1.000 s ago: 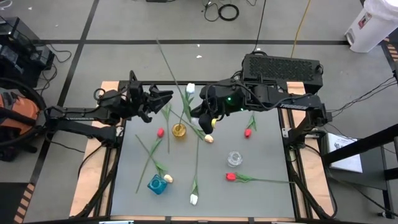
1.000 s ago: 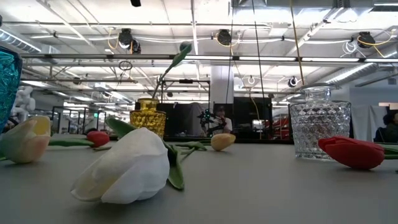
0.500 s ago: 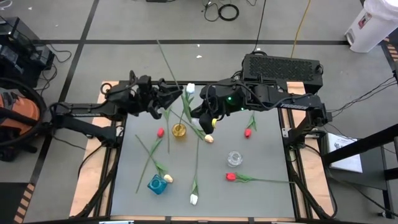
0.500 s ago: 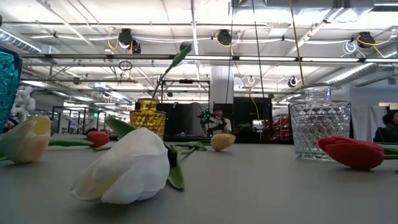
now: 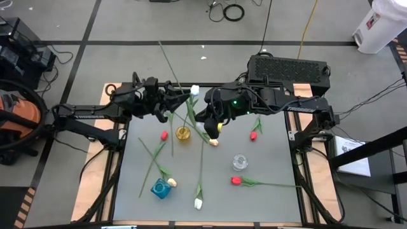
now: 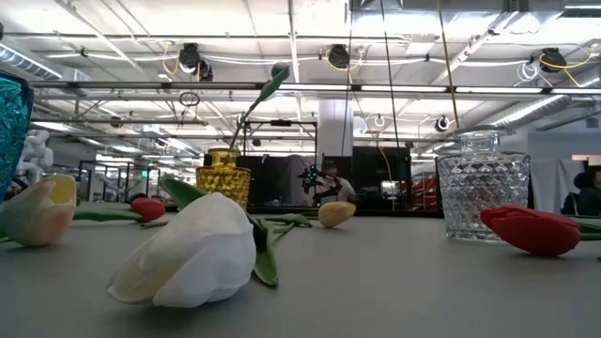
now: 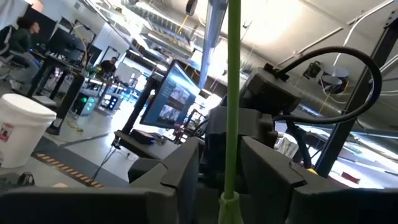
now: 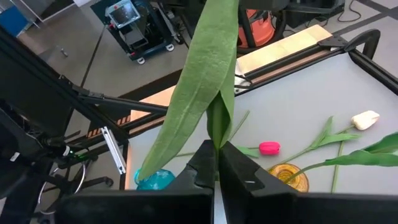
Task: Sort flowers into vase by color
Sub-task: Put the top white tulip into the yellow vase
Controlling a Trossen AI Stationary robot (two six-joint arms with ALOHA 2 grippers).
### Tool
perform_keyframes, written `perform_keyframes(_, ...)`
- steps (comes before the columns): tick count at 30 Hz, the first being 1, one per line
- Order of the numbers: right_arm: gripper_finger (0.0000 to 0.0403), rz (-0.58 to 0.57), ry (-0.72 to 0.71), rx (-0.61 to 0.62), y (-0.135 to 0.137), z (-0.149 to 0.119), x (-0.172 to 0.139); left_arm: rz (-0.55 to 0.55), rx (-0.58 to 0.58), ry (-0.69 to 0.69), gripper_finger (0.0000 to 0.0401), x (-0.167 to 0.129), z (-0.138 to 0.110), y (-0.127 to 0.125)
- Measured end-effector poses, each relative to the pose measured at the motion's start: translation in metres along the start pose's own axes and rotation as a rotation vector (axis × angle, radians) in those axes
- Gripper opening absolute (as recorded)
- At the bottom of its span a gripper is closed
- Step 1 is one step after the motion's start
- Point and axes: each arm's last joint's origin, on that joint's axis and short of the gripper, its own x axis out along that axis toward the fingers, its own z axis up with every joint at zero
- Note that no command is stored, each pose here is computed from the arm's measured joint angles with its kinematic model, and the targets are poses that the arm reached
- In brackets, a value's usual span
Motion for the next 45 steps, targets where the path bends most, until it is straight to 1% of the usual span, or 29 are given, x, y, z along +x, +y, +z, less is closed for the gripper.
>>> perform_keyframes(8, 0.0000, -0.024, -0.014, -0.014, -0.0022, 0.0013, -0.0001, -0.001, -0.001, -0.001, 0.0067, 0.0000, 0.0000, 0.0000)
perform_keyframes(17, 0.0000, -0.034, -0.020, -0.024, -0.0063, 0.0035, -0.0005, -0.003, 0.000, 0.001, 0.0038, 0.0000, 0.0001, 0.0000)
perform_keyframes(22, 0.0000, -0.033, -0.021, -0.037, -0.0062, 0.0035, -0.0005, -0.004, 0.001, 0.001, 0.0012, 0.0000, 0.0001, -0.0001)
perform_keyframes(32, 0.0003, -0.030, -0.021, -0.040, -0.0060, 0.0036, -0.0005, -0.004, 0.001, 0.001, 0.0005, -0.0001, 0.0001, -0.0001)
perform_keyframes(36, 0.0025, -0.028, -0.020, -0.050, -0.0050, 0.0031, -0.0004, -0.004, 0.001, 0.001, 0.0005, -0.0004, 0.0003, -0.0002)
perform_keyframes(40, 0.0065, -0.028, -0.023, -0.077, -0.0003, 0.0013, -0.0005, 0.000, 0.025, 0.003, 0.0005, -0.0019, 0.0021, -0.0001)
perform_keyframes(45, 0.0108, -0.051, -0.044, -0.077, 0.0025, 0.0022, -0.0074, 0.025, 0.030, 0.028, 0.0004, -0.0050, 0.0028, 0.0007)
